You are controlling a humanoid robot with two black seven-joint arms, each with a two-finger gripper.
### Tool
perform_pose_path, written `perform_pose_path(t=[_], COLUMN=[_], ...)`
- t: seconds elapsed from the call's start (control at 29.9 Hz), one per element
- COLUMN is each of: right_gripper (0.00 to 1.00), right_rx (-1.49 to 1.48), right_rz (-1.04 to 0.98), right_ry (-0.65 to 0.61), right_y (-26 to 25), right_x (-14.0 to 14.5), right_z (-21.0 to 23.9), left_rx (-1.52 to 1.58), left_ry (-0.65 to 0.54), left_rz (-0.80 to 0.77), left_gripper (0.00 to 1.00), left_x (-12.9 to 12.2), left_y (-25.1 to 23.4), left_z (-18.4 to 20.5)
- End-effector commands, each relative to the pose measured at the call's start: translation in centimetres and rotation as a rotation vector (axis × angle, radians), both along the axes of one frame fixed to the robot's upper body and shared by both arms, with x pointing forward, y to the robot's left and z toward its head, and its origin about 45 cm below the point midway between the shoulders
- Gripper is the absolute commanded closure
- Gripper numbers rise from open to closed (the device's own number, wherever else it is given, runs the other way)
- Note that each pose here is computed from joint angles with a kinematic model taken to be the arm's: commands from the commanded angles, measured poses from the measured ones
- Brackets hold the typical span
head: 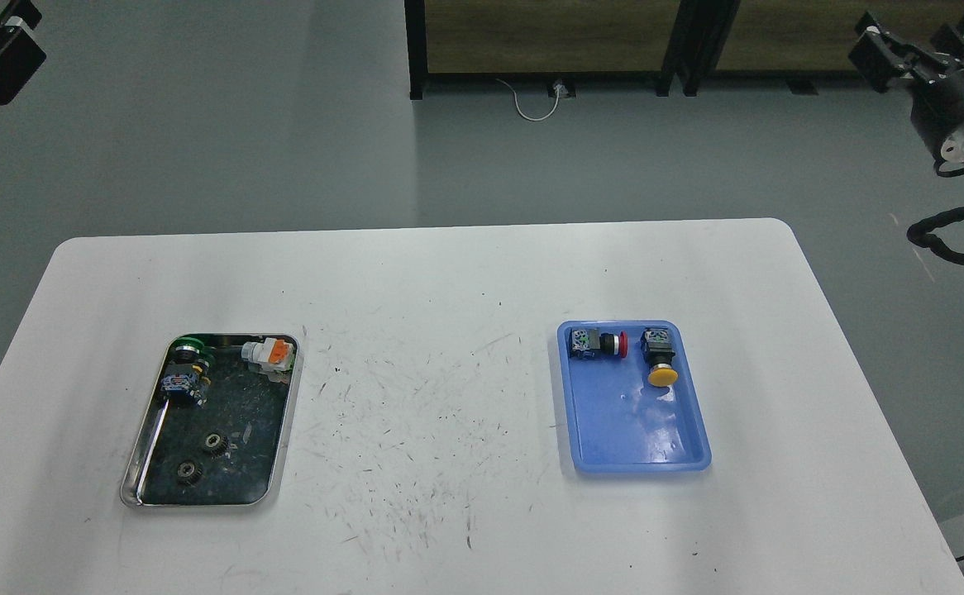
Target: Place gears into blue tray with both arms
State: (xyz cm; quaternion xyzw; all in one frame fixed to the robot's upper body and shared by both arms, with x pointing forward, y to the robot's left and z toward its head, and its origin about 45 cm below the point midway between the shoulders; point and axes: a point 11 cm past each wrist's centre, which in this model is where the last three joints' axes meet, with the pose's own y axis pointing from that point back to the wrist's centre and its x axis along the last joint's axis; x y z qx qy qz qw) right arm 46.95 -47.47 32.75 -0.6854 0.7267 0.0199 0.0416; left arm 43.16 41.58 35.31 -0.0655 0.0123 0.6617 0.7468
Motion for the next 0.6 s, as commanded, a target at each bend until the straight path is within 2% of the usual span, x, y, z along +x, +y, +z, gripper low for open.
perform_pose_path(t=[0.0,0.17,0.33,0.57], right_gripper=[0.00,0.00,0.00,0.00], right_rx=[-0.001,-0.001,-0.001,0.011], right_rz=[-0.002,-0.003,0.001,0.055], right_ry=[0.000,-0.002,-0.003,0.006], right_y=[-0.1,-0.1,-0.3,0.1], right_x=[0.0,0.0,0.1,0.1], right_z=[0.0,0.2,0.4,0.3], left_rx=[0.003,0.019,-0.002,-0.011], left_ry=[0.007,0.051,0.005,-0.030], left_rz=[0.004,0.006,-0.010,0.065], left_gripper=[0.01,0.01,0.01,0.01], left_x=[0.0,-0.1,-0.1,0.2], left_y=[0.1,0.1,0.2,2.6], left_z=[-0.2,-1.3,-0.2,0.3])
